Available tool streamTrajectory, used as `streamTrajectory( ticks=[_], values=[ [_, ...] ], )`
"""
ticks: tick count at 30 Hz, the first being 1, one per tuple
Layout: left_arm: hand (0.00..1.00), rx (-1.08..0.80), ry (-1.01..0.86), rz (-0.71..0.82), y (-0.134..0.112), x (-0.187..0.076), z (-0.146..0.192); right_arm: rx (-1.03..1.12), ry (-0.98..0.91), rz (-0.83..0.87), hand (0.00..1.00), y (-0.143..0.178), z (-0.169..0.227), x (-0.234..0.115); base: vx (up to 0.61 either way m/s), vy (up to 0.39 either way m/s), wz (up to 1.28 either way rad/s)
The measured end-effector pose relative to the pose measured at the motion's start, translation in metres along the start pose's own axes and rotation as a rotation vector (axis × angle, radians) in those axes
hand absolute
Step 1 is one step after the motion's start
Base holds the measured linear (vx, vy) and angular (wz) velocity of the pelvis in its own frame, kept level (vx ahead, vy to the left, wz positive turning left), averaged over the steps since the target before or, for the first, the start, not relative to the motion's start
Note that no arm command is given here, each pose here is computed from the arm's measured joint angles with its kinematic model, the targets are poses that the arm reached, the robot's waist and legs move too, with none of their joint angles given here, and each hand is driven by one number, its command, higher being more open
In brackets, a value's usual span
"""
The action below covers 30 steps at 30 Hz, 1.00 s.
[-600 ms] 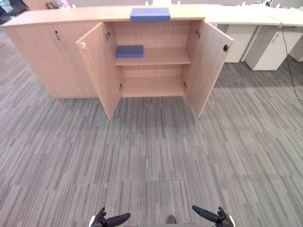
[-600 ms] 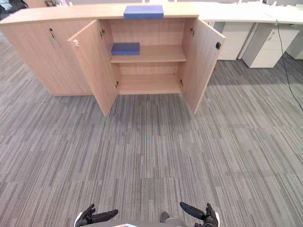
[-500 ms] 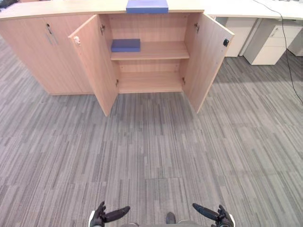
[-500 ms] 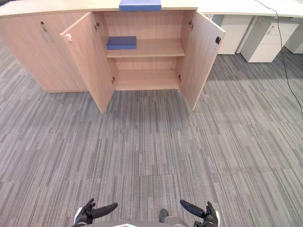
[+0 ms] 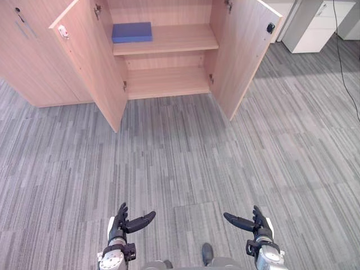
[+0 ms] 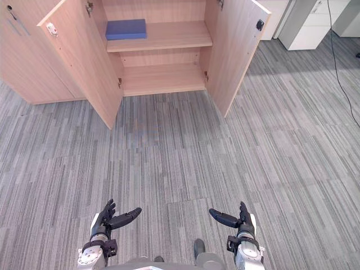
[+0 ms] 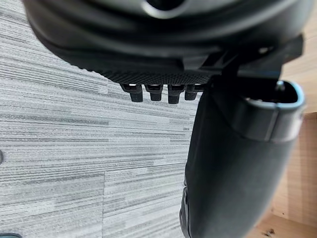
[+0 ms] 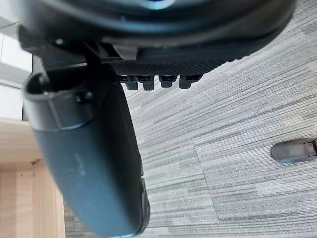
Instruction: Walk over to the cabinet, pick up the folder, carry it to the office cabinet, place the folder inside the office cabinet, then close the office cabinet door
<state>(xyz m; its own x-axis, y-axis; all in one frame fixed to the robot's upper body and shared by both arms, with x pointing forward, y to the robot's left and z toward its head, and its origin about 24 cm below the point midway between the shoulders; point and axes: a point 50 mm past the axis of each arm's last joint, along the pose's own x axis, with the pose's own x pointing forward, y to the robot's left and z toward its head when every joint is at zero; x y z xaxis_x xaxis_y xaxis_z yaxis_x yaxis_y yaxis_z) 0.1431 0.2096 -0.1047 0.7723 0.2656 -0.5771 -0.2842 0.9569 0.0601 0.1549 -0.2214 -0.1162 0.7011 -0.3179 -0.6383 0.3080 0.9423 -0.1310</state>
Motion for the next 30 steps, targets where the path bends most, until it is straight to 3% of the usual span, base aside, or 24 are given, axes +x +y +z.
streamTrajectory(
  ticks=[9,16,23,30],
  values=[
    [1.00,0.042,-0.056,-0.024,-0.007,0.008,0.017,-0.024,-0.023,0.019,1.00,0.001,0.005,-0.001,0.18,-0.001,0.43],
    [1.00,0.046,-0.016,-0.080,-0.024,0.009,0.010,-0.037,-0.074,0.027,1.00,0.003,0.019,0.002,0.62,-0.255,0.36],
    [1.00,0.033,-0.001,-0.090,-0.023,0.005,0.003,-0.028,-0.113,0.084,1.00,0.024,0.028,0.000,0.56,-0.121,-0.34],
    [1.00,0.037,-0.028,-0.061,-0.015,0.009,0.012,-0.016,-0.087,0.059,1.00,0.022,0.025,0.004,0.64,0.201,-0.53]
  ],
)
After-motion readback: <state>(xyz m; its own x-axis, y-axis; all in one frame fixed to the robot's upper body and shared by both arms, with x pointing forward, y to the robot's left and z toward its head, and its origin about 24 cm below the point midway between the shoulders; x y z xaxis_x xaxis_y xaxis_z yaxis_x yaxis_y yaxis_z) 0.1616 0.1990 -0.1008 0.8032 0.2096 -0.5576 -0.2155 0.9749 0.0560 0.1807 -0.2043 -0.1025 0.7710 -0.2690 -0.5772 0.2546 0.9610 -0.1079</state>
